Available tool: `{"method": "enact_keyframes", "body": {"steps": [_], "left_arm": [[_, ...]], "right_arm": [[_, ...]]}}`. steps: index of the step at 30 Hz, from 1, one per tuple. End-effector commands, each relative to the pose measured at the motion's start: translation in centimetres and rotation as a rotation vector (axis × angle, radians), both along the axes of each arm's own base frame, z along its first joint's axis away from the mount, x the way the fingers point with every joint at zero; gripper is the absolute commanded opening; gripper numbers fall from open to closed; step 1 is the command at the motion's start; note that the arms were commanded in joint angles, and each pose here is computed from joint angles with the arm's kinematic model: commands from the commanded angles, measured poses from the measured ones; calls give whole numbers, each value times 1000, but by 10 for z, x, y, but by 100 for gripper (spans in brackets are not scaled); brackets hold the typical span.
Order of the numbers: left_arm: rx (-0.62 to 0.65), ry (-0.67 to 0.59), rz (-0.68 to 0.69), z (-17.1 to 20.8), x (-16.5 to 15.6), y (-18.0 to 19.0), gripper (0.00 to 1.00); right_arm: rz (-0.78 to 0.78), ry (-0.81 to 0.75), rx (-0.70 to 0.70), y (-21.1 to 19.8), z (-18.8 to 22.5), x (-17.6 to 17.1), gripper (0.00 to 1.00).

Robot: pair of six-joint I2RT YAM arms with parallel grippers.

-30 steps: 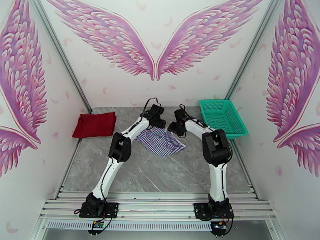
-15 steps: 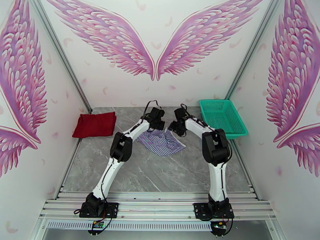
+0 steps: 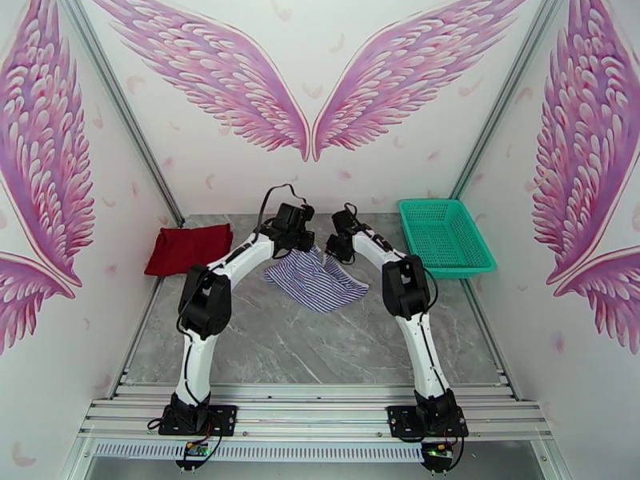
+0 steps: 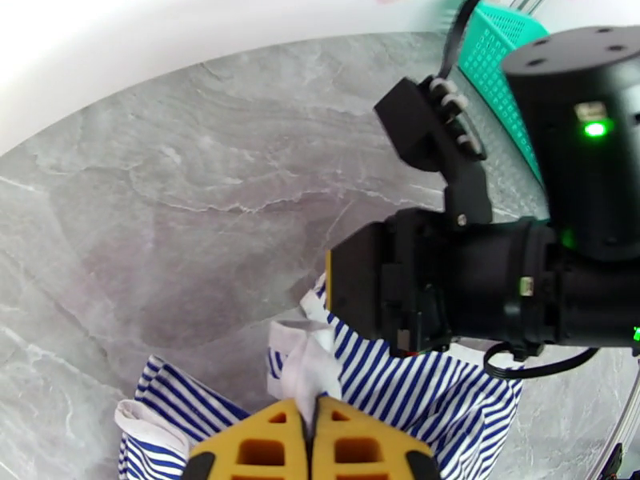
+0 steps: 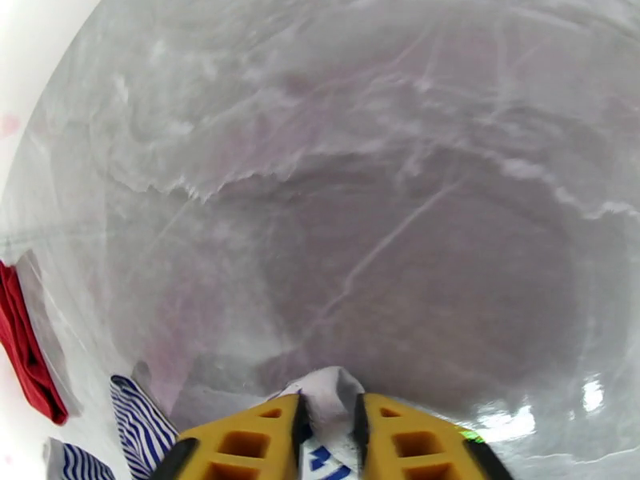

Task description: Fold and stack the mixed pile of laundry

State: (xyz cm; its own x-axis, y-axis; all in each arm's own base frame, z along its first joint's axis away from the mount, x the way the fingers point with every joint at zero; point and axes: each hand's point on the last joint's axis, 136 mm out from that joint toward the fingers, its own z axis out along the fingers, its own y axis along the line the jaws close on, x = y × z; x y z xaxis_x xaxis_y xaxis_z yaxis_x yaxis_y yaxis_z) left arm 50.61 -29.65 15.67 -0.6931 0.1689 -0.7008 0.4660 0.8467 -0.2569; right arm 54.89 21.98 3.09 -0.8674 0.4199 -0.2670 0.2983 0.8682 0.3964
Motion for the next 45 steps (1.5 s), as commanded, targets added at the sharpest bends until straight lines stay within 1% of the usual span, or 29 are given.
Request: {"method": "enact_keyframes", "body": {"steps": [1,5,8,12,14,16,18,20,22,24,25,27,28,30,31,32,34,36,38,39,40,41,43,45], "left_arm": [[-82,-112,27,55,5,19,0],[-138,-207,50,102,11,38,0],[-178,-296,77,144,19,55,0],[-281,-451,158,225,27,91,0],[-312,-545,178,267,22,107,0],[-312,-629,185,304,13,118,0],[-293,-687,178,329,0,124,0],[-269,-719,170,343,-14,128,0],[-237,-711,181,339,-27,134,2],[-217,-679,194,323,-45,139,6],[-208,-650,206,309,-56,141,9],[-198,-571,212,273,-82,140,18],[-187,-507,218,245,-96,139,26],[-172,-354,223,181,-127,134,45],[-174,-266,231,147,-143,132,54],[-174,-177,240,112,-161,130,58],[-182,-74,281,66,-190,131,59],[-188,-16,322,38,-208,135,60],[-166,17,358,23,-211,142,61],[-141,28,361,19,-209,143,61],[-111,43,361,17,-203,144,61],[-76,72,353,11,-196,143,61],[7,151,362,-6,-180,144,60],[75,221,334,-24,-161,140,59]], "right_arm": [[8,-13,-9,-5,15,4,1],[-1,-158,11,-21,77,25,0],[-26,-289,35,-38,138,39,0],[-29,-511,140,-52,233,53,0],[-28,-627,188,-61,284,52,0],[-18,-728,221,-67,330,46,0],[-3,-803,240,-69,364,36,0],[30,-848,256,-67,386,24,0],[41,-848,267,-67,391,12,0],[46,-824,261,-69,379,-2,0],[47,-810,251,-71,369,-11,0],[37,-763,225,-78,342,-33,0],[41,-731,211,-80,321,-45,0],[50,-644,167,-85,275,-72,0],[52,-583,124,-91,247,-90,0],[43,-509,82,-99,216,-108,0],[6,-344,9,-116,159,-147,0],[-28,-211,-70,-134,111,-182,0],[-86,-89,-172,-158,73,-214,9],[-101,-58,-205,-165,63,-223,17],[-111,-29,-239,-172,54,-229,29],[-125,-2,-268,-178,50,-233,38],[-113,12,-283,-178,49,-230,42],[-92,0,-271,-173,55,-221,45]]}}
